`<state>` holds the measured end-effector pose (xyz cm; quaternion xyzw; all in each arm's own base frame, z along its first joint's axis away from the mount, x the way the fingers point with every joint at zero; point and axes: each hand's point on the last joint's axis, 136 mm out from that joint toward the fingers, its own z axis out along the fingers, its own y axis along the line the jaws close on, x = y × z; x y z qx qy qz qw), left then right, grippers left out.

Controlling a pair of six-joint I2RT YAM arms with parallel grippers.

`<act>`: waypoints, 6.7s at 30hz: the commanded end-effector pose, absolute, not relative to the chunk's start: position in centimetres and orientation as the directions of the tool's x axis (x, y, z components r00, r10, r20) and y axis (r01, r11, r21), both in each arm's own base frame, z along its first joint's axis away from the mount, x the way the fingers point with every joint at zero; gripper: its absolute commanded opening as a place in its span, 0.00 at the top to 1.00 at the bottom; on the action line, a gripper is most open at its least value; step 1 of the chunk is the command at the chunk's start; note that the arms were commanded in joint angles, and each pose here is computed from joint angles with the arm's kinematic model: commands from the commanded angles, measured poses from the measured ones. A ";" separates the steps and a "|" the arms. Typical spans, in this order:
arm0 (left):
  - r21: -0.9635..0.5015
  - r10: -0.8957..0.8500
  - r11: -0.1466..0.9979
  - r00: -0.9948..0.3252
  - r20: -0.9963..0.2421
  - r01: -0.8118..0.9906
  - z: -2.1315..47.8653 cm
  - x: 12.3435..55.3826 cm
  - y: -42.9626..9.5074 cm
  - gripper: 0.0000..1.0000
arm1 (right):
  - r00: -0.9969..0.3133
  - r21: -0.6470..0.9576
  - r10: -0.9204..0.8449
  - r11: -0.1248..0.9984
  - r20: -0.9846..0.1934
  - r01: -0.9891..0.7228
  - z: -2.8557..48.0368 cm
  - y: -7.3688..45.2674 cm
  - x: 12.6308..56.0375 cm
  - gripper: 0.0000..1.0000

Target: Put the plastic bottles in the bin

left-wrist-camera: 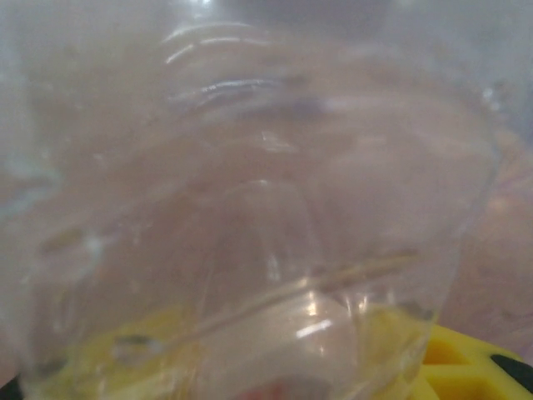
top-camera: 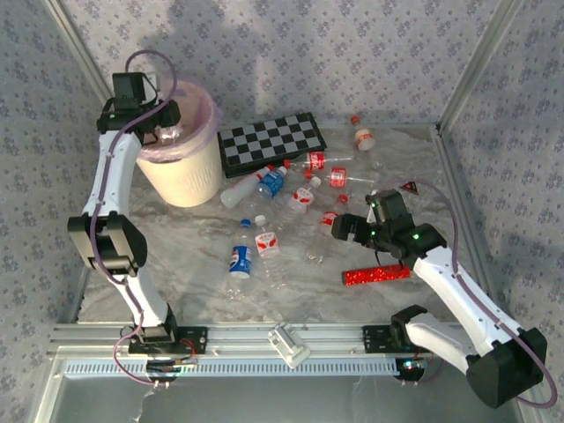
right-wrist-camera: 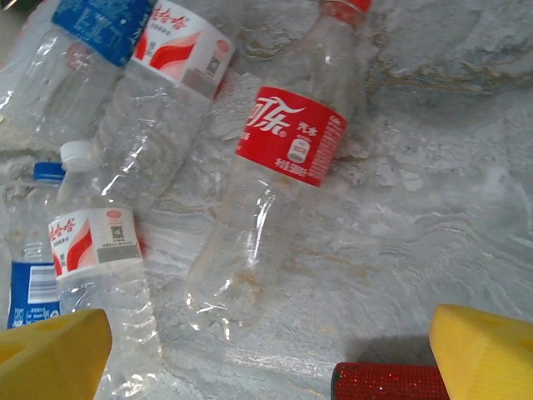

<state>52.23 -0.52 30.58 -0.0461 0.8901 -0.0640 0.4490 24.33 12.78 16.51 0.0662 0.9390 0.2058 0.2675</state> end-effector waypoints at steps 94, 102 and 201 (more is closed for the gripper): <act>-0.751 -0.129 0.421 -0.786 -0.605 0.509 25.7 27.8 -36.3 0.00 | -0.609 0.394 -0.071 0.702 -0.790 -0.593 19.5 23.9 23.6 1.00; -0.755 -0.114 0.415 -0.794 -0.597 0.508 25.3 27.6 -38.1 0.11 | -0.595 0.399 -0.057 0.690 -0.802 -0.604 19.6 24.9 23.9 1.00; -0.061 0.106 0.981 -0.763 -0.637 0.187 26.6 48.3 -3.9 0.00 | -0.716 0.340 0.081 0.913 -0.693 -0.226 16.5 15.3 25.2 0.00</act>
